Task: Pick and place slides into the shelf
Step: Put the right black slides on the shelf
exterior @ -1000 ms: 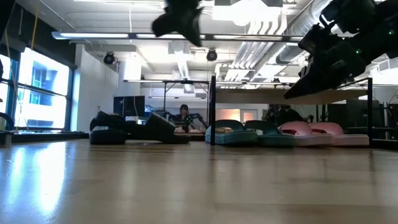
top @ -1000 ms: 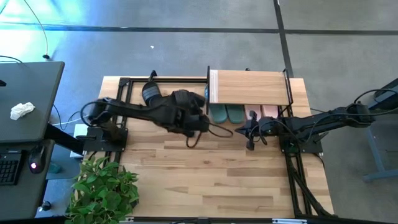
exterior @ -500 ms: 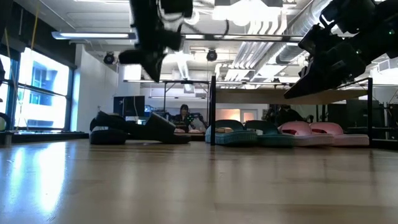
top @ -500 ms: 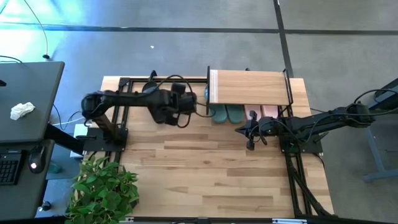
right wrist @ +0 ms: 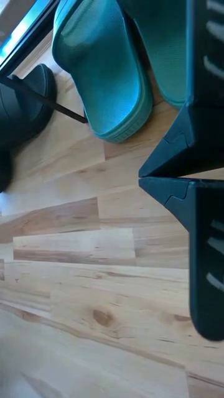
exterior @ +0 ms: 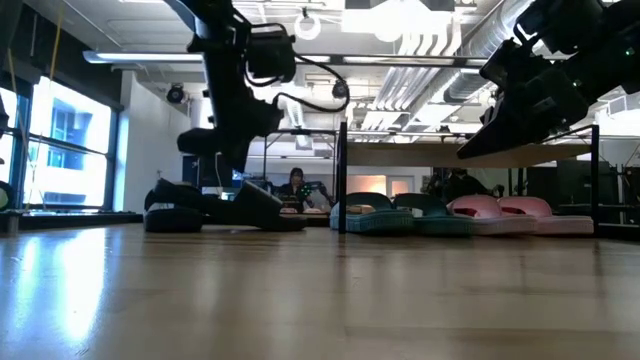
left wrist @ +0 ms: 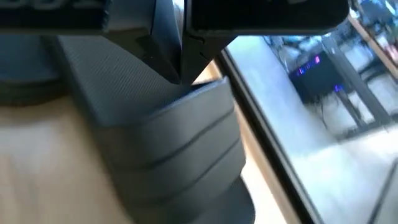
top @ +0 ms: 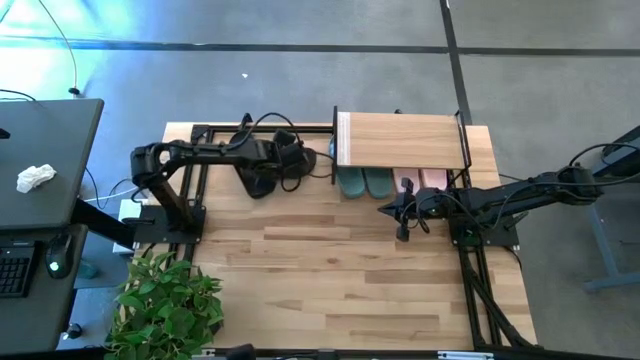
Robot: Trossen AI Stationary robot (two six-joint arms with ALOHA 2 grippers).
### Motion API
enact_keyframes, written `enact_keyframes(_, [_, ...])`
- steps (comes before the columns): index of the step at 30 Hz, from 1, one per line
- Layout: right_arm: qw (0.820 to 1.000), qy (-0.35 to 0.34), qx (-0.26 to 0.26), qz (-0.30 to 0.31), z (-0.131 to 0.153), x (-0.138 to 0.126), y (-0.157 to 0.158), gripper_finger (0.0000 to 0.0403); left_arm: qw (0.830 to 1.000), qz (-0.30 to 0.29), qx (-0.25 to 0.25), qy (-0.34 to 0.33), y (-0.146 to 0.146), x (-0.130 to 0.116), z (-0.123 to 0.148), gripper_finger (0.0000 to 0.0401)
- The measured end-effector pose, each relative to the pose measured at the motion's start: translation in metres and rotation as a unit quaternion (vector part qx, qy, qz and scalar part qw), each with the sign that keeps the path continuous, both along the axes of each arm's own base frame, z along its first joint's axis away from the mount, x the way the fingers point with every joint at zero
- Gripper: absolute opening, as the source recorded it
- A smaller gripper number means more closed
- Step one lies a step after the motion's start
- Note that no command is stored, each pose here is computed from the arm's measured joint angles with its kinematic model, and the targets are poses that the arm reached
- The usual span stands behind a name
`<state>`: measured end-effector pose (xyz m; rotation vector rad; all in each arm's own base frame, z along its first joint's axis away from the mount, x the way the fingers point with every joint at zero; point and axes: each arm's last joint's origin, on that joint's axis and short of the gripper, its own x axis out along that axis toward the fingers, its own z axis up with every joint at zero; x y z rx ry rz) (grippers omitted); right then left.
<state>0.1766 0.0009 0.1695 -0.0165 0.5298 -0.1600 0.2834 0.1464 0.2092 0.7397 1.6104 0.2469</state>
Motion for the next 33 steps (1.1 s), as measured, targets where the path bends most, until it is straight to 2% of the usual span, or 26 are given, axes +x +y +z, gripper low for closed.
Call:
enact_keyframes(5, [1.000,0.004,0.002,-0.001,-0.001,0.000,0.000,0.0000,1.000,-0.013,-0.011,-0.021,0.001,-0.004,-0.004,0.0000])
enact_keyframes(8, [1.000,0.012,0.001,-0.004,-0.002,-0.001,0.000,0.0000,0.999,-0.010,0.009,-0.031,0.000,-0.007,-0.005,0.0000])
enact_keyframes(14, [1.000,0.019,-0.001,-0.008,-0.003,-0.002,-0.001,0.0000,0.999,-0.030,0.027,0.002,-0.002,-0.014,-0.008,0.0003])
enact_keyframes(18, [1.000,0.021,-0.001,-0.008,-0.003,-0.002,-0.001,0.0000,0.997,-0.064,0.029,0.027,-0.002,-0.014,-0.007,0.0015])
enact_keyframes(21, [1.000,0.020,0.007,-0.013,-0.004,-0.002,-0.001,0.0000,0.995,-0.088,0.026,0.039,-0.002,-0.013,-0.007,0.0038])
enact_keyframes(25, [1.000,0.022,0.007,-0.013,-0.004,-0.002,-0.001,0.0000,0.991,-0.124,0.021,0.055,-0.002,-0.012,-0.007,0.0091])
enact_keyframes(30, [1.000,0.022,0.007,-0.013,-0.004,-0.003,-0.001,0.0000,0.986,-0.149,0.044,0.065,0.000,-0.009,-0.005,0.0163])
enact_keyframes(33, [1.000,0.022,0.007,-0.012,-0.004,-0.003,0.000,0.0000,0.983,-0.165,0.048,0.062,0.005,-0.008,-0.004,0.0191])
